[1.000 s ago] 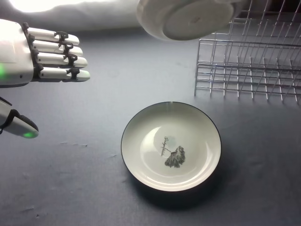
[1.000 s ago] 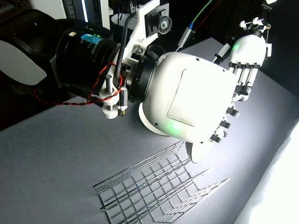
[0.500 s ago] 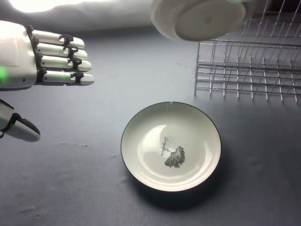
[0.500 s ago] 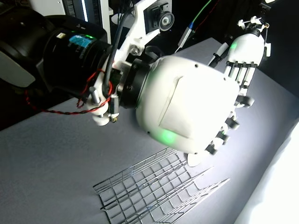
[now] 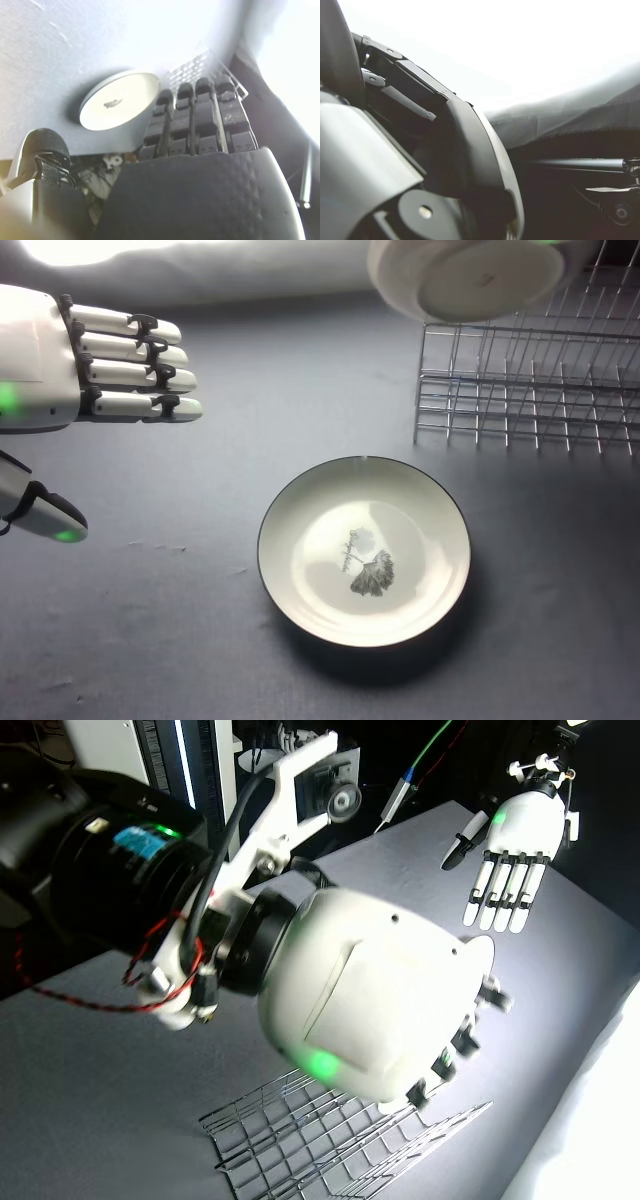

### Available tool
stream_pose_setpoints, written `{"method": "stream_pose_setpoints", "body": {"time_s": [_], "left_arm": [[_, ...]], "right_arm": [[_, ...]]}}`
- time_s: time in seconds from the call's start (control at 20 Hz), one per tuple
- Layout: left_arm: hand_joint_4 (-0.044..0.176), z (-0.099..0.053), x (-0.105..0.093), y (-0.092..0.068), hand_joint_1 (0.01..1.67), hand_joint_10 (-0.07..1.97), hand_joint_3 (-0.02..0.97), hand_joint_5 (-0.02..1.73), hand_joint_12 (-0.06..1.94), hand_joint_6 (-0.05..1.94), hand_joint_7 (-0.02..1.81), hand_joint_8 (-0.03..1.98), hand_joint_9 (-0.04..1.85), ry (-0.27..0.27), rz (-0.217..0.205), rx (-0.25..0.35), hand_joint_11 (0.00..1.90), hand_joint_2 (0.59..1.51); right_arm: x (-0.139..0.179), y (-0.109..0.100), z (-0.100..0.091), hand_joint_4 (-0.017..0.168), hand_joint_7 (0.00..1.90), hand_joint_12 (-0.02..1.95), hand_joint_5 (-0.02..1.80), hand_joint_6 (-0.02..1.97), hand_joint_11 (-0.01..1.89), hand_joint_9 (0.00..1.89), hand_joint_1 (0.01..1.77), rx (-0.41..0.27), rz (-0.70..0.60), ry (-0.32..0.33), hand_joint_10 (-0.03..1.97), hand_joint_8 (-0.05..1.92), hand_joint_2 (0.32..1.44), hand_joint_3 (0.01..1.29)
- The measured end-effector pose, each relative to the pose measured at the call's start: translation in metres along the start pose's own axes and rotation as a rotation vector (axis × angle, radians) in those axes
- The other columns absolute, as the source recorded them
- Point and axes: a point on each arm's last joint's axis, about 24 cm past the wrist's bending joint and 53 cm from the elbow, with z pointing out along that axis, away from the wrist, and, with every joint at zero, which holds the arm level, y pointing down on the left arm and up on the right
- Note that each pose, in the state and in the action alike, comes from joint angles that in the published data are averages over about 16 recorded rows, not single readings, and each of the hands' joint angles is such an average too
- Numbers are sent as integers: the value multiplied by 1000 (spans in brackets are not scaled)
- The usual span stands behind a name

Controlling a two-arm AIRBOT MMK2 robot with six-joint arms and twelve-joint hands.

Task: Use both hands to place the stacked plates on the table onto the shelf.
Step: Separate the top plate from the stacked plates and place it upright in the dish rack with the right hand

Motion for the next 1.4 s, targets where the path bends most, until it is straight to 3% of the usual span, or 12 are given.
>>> {"method": "stream_pose_setpoints", "body": {"time_s": [0.55,1.25,1.4], "left_arm": [[2,4,-1,-5,12,5,20,18,4,15,17,14,17,-2,-2,11,13,1066],[2,10,-2,-10,13,5,20,18,4,14,14,14,17,-4,-4,23,14,1053],[2,11,-2,-11,13,5,20,18,4,14,14,14,17,-5,-4,25,14,1051]], "right_arm": [[-34,-28,-12,-7,1147,970,983,830,895,1040,1380,62,-117,-54,969,663,994,14],[-54,-64,-25,-6,1137,979,975,831,869,1006,1376,137,-286,-64,987,675,1004,14],[-56,-68,-28,-6,1106,1006,952,859,818,990,1355,146,-315,-60,868,722,1016,14]]}}
